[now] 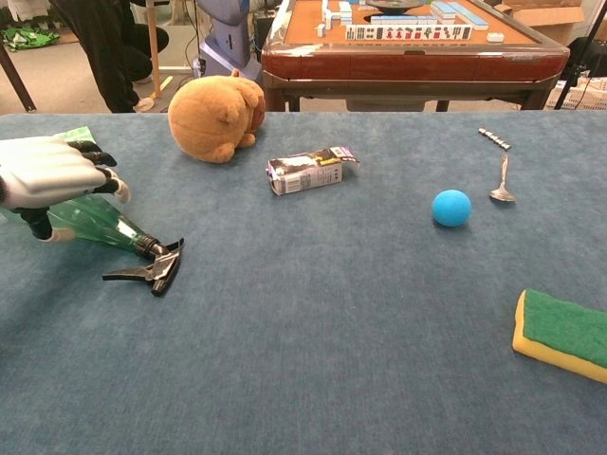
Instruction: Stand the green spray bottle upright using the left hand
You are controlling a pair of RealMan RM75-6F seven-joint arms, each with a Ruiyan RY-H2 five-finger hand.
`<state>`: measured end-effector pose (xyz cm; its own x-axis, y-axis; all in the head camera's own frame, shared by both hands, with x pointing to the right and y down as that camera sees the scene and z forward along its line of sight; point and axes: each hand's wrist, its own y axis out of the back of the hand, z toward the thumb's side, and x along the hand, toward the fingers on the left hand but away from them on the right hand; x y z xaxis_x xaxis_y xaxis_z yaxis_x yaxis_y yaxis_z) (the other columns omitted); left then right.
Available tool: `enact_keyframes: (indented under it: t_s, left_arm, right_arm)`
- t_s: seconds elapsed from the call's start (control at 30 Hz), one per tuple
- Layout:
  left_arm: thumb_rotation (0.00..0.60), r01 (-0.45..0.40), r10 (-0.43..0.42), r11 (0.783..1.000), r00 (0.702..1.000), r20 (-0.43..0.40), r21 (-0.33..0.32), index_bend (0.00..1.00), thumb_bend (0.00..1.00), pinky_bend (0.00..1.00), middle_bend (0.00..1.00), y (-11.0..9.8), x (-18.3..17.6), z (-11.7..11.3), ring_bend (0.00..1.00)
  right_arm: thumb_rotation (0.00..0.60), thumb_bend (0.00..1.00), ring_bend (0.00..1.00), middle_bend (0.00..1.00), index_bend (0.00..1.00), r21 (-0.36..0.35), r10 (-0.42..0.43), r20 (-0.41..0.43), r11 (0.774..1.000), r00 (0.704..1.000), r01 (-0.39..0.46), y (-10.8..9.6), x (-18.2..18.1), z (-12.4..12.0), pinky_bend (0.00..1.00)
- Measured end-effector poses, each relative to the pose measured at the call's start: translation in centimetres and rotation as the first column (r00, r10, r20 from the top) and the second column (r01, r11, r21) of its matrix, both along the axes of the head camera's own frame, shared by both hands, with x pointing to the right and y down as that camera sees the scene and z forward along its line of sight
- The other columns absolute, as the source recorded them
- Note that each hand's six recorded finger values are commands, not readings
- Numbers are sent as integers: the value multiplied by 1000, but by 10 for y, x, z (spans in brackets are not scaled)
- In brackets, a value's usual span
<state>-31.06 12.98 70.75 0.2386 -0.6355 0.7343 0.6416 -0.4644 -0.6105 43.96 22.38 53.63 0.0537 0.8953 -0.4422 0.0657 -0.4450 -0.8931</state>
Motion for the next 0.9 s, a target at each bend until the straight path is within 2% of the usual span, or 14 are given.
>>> enact_keyframes:
  t_s: [0.23, 0.3, 0.47, 0.63, 0.73, 0.83, 0.9]
  left_arm:
    - [600, -25, 25, 1000, 999, 33, 6, 254, 345, 0, 200, 3, -3, 8, 0]
    - [600, -30, 29, 1000, 999, 37, 9, 292, 344, 0, 239, 4, -4, 10, 18]
    - [600, -27, 27, 999, 1000, 4, 33, 425, 342, 0, 388, 1, -1, 9, 143]
    - [600, 21, -16, 998, 996, -93, 53, 469, 341, 0, 438, -7, 4, 2, 186]
    - [600, 84, -75, 995, 981, -180, 45, 469, 339, 0, 439, -13, 7, -6, 188]
    - [600, 171, -158, 985, 943, -292, 18, 465, 337, 0, 439, -21, 11, -17, 188]
    - [600, 238, -225, 971, 897, -380, -15, 460, 337, 0, 439, -27, 15, -26, 187]
  right_arm:
    - [600, 269, 0, 55, 114, -2, 3, -1, 1000, 1000, -3, 0, 1, 0, 0]
    - [600, 269, 0, 55, 114, -2, 2, -1, 1000, 1000, -2, 0, 1, 0, 0]
    - [600, 269, 0, 55, 114, 2, 0, 0, 1000, 1000, 0, -1, 0, -1, 0]
    - [600, 268, 0, 54, 114, 4, 0, 0, 1000, 1000, 0, -1, 0, -1, 0]
    - [600, 268, 0, 54, 114, 5, 0, 1, 1000, 1000, 0, -1, 0, -2, 0]
    - [600, 268, 0, 55, 114, 4, 0, 3, 1000, 1000, 0, -1, 0, -2, 0]
    - [600, 268, 0, 55, 114, 4, 1, 3, 1000, 1000, -1, 0, 0, -1, 0]
